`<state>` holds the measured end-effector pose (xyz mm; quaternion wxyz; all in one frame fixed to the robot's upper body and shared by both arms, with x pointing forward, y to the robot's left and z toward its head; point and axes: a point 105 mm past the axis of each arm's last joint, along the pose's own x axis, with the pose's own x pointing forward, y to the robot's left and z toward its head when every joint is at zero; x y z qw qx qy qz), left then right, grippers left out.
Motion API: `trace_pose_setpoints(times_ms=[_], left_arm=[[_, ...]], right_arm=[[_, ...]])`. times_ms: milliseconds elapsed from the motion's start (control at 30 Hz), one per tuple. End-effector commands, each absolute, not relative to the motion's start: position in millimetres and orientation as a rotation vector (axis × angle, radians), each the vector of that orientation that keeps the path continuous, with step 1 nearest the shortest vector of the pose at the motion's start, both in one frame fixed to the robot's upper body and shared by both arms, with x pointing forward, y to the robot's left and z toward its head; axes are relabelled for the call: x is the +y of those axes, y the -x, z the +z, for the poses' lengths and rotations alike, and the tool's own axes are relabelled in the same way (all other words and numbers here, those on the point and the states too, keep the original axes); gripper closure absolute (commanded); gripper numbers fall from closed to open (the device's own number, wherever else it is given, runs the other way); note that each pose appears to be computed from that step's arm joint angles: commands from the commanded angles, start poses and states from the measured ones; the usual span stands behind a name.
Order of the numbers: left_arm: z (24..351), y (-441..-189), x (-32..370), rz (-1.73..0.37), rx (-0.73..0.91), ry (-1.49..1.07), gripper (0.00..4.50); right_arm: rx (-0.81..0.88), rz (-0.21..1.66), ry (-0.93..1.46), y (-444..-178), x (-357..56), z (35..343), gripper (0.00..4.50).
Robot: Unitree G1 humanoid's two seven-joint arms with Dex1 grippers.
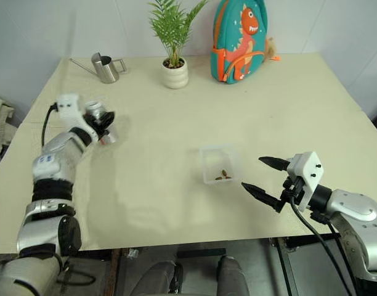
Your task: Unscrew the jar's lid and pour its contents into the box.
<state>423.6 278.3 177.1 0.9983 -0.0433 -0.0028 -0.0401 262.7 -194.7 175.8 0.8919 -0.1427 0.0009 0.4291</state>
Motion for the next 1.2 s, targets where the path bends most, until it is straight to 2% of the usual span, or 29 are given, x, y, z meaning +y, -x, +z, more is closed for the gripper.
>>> trace_pose_setpoints(times_ms=[33,200,267,367,467,667,933,1067,1200], left_arm=[[203,-411,282,-0.079,-0.153,-0.027,2.42],[185,-402,296,-0.032,-0.128,-0.044,2.42],[179,-399,298,-0.035,-0.111,-0.074,1.73],[174,-396,298,-0.056,-0.103,-0.088,1.02],[172,-394,298,-0.063,-0.102,-0.082,0.08],[170,-387,293,-0.108,-0.094,-0.104,0.03],[154,-347,298,-0.232,0.032,-0.248,0.03],[151,-336,312,-0.193,0.077,-0.275,0.03],[135,-312,322,-0.243,0.185,-0.366,0.03]], right_arm=[[-0.032,0.909,0.330,-264,-196,187,0.03],[-0.029,0.933,0.340,-267,-194,188,0.03],[-0.026,0.937,0.342,-269,-194,188,0.00],[-0.023,0.938,0.344,-271,-196,188,0.00],[-0.023,0.938,0.346,-273,-197,189,0.00],[-0.025,0.937,0.346,-274,-198,190,0.00],[-0.021,0.941,0.335,-272,-200,189,0.00],[-0.016,0.941,0.326,-274,-204,187,0.00],[-0.007,0.948,0.323,-275,-209,182,0.00]])
